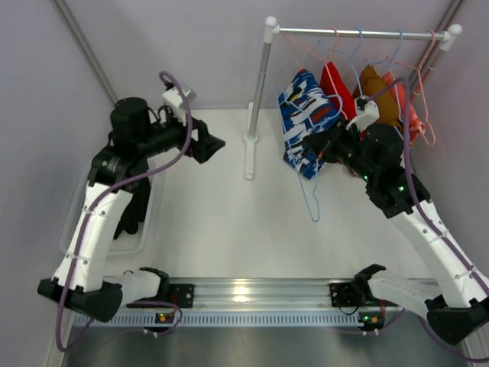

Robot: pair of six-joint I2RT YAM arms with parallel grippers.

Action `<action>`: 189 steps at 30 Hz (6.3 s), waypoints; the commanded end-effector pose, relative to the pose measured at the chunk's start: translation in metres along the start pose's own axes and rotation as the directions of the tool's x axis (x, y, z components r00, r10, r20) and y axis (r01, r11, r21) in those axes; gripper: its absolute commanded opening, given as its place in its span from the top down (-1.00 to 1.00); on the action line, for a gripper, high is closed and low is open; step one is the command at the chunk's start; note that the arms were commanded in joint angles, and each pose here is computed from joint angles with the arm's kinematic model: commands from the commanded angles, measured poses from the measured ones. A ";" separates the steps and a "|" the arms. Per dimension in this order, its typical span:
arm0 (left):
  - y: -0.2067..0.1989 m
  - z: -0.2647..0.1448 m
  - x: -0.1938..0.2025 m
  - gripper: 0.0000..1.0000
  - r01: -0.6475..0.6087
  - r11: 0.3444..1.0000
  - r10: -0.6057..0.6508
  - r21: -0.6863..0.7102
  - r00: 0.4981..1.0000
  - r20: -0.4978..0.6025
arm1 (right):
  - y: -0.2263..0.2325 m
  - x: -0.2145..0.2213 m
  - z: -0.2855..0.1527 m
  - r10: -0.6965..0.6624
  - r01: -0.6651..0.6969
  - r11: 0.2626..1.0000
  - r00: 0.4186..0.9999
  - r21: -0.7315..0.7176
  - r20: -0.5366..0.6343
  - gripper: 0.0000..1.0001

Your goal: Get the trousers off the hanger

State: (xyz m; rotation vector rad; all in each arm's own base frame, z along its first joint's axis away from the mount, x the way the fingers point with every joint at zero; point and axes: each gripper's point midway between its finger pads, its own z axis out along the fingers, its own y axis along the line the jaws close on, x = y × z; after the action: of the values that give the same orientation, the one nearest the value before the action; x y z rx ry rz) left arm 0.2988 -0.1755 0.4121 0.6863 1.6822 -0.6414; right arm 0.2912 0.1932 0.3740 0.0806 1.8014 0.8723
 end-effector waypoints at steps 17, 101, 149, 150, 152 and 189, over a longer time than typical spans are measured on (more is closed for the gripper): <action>-0.165 0.100 -0.027 -0.72 0.278 0.934 -0.294 0.226 0.955 0.040 | 0.018 -0.043 0.040 0.072 -0.086 0.988 0.991 0.129 0.108 1.00; -0.005 0.254 -0.069 1.00 0.589 0.717 -0.665 0.373 0.738 0.111 | -0.062 -0.083 -0.036 -0.002 -0.003 0.999 0.995 0.049 0.104 -0.99; -0.018 0.089 -0.079 -0.59 0.287 0.950 -0.308 0.120 0.919 0.246 | -0.151 -0.135 0.137 -0.393 0.391 0.917 0.920 0.079 0.003 -0.16; -0.016 0.087 -0.078 -0.59 0.279 0.954 -0.298 0.110 0.921 0.250 | -0.147 -0.129 0.140 -0.390 0.390 0.919 0.921 0.054 -0.006 -0.15; -0.015 0.086 -0.074 -0.59 0.276 0.956 -0.291 0.095 0.925 0.244 | -0.147 -0.119 0.145 -0.388 0.388 0.921 0.921 0.030 -0.028 -0.14; -0.018 0.071 -0.066 -0.61 0.291 0.954 -0.300 0.071 0.925 0.235 | -0.078 -0.070 0.172 0.079 -0.139 0.936 0.978 -0.322 -0.192 0.61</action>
State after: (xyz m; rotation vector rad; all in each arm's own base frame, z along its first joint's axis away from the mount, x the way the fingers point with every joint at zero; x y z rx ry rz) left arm 0.3509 -0.2533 0.4492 0.3627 1.6023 -0.9484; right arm 0.4880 0.1793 0.3128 -0.0481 1.9383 1.2338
